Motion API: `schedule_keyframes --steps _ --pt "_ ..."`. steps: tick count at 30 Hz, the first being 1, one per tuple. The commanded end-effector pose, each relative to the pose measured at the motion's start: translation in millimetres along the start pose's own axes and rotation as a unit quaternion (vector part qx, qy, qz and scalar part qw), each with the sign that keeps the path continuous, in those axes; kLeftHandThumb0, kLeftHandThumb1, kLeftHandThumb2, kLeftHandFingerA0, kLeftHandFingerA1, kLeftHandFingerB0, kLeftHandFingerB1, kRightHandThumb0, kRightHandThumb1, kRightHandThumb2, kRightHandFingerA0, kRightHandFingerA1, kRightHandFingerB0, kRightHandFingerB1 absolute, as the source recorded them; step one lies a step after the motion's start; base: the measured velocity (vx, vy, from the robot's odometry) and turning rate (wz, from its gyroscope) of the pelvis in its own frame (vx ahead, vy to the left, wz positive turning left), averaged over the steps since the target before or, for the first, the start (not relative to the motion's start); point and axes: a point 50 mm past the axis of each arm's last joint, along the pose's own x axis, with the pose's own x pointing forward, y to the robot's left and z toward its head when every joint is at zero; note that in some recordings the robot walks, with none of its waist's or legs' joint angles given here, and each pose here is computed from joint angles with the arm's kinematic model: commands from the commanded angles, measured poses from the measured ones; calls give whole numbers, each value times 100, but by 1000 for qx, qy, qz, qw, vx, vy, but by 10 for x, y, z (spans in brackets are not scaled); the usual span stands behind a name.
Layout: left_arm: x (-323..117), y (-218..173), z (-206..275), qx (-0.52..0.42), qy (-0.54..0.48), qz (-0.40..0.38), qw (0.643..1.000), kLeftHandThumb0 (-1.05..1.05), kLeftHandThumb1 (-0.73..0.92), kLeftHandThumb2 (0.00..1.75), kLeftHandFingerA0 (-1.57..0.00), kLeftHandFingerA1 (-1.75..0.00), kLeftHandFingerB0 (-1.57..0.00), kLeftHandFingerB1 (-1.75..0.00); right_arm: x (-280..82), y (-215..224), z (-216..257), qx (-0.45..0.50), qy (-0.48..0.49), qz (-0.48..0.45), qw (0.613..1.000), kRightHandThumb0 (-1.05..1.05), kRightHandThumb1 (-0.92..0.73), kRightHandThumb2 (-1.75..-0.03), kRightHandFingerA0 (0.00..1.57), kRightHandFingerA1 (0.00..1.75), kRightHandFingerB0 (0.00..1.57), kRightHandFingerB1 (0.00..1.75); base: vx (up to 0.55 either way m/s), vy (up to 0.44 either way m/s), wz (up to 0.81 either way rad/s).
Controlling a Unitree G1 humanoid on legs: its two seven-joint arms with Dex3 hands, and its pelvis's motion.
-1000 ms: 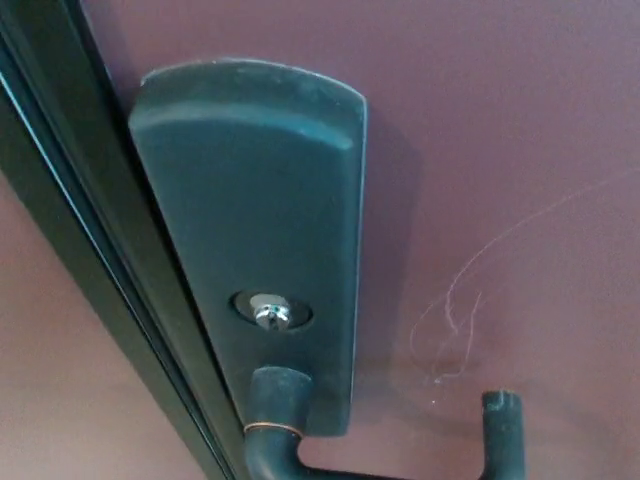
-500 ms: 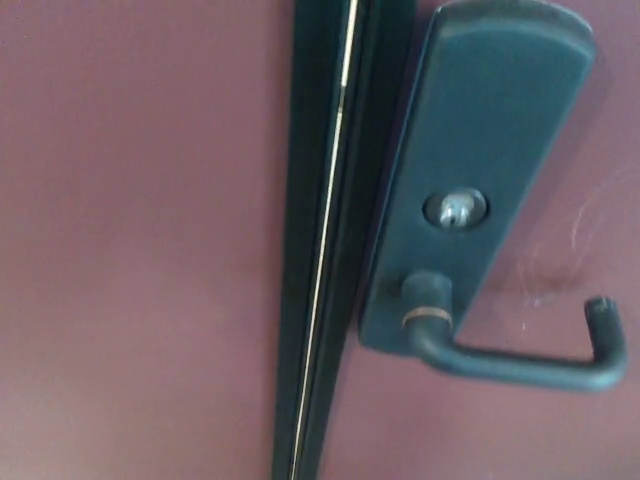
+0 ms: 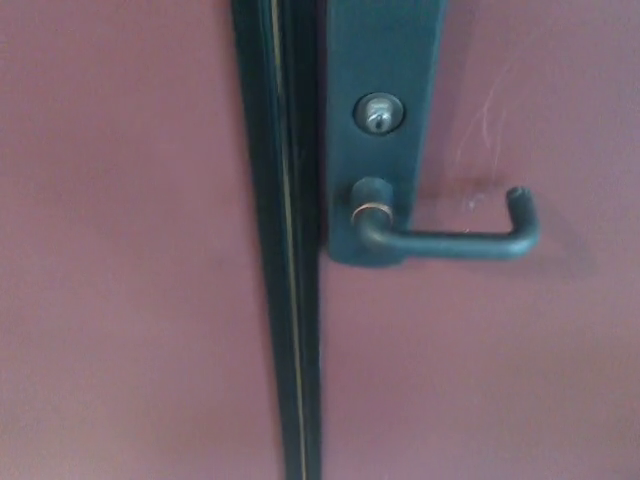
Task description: The robot walks towards the door handle and put its right hand on it and twist the handle
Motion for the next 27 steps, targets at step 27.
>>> schedule_keyframes --steps 27 --pt "0 6 0 -5 0 -1 1000 -25 48 55 -60 -48 -46 -40 16 40 83 3 -10 23 1000 -37 -47 -77 42 51 35 47 -32 45 -4"
